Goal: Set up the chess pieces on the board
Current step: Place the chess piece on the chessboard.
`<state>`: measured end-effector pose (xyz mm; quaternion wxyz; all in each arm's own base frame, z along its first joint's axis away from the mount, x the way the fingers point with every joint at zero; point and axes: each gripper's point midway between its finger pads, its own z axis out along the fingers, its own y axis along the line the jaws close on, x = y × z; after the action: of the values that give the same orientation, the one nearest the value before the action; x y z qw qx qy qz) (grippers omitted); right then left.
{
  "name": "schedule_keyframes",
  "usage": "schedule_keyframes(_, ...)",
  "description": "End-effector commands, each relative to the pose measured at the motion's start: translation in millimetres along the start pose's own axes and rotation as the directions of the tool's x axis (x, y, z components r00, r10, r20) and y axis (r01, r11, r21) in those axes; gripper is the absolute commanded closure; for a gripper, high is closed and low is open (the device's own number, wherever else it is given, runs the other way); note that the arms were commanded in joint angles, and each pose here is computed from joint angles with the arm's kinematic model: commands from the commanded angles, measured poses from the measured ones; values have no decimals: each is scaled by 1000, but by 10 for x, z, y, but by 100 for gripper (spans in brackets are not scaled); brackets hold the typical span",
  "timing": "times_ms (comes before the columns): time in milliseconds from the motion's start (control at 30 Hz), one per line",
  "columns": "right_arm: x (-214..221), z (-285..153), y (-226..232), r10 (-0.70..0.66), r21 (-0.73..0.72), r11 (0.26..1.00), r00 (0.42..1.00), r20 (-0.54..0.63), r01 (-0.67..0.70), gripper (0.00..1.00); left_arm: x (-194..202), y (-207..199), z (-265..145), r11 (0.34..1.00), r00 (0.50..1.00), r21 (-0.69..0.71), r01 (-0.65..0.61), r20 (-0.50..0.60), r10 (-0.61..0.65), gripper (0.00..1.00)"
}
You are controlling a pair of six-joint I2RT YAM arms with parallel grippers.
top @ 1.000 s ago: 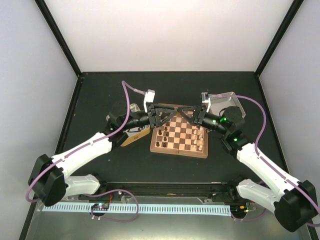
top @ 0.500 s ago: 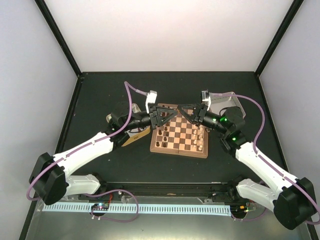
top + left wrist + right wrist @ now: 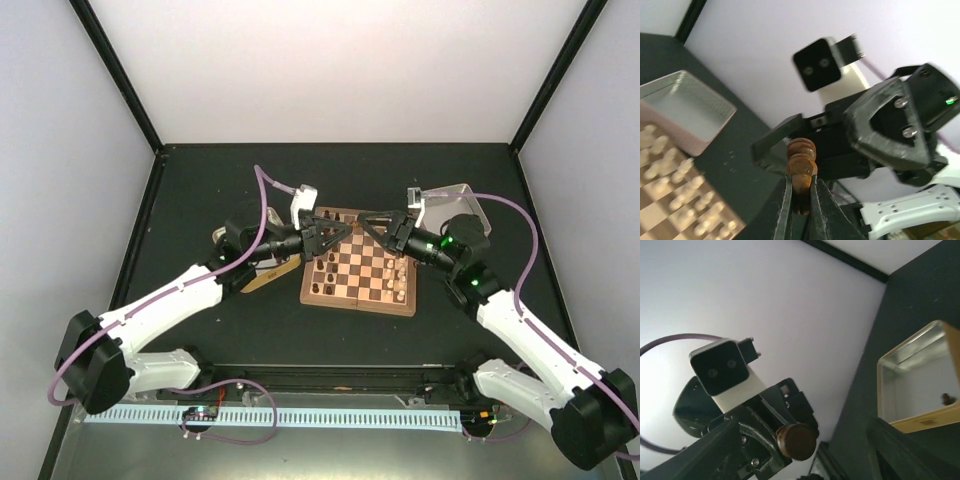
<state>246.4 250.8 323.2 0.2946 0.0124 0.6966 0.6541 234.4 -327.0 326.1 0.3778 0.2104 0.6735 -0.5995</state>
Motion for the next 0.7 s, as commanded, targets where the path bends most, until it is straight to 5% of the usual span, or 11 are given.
schedule_keyframes(0, -110, -185, -224, -134, 193, 974, 988, 79, 117, 29, 202, 261, -129, 976, 989, -208, -59, -144, 29, 98)
schedule_keyframes(200, -197, -527, -687, -242, 479, 864, 962, 127, 154, 26, 632, 813, -471, 844, 914, -523, -123, -391, -109, 98)
schedule_keyframes(467, -156, -671, -956, -282, 584, 792, 955, 95, 176, 26, 1161, 1455, -884, 589, 665, -759, -277, -594, -453, 98)
schedule_keyframes(667, -130, -691, -1034, -289, 603, 776, 954, 78, 185, 25, 1237, 1644, -731, 566, 605, -770, -294, -609, -513, 98)
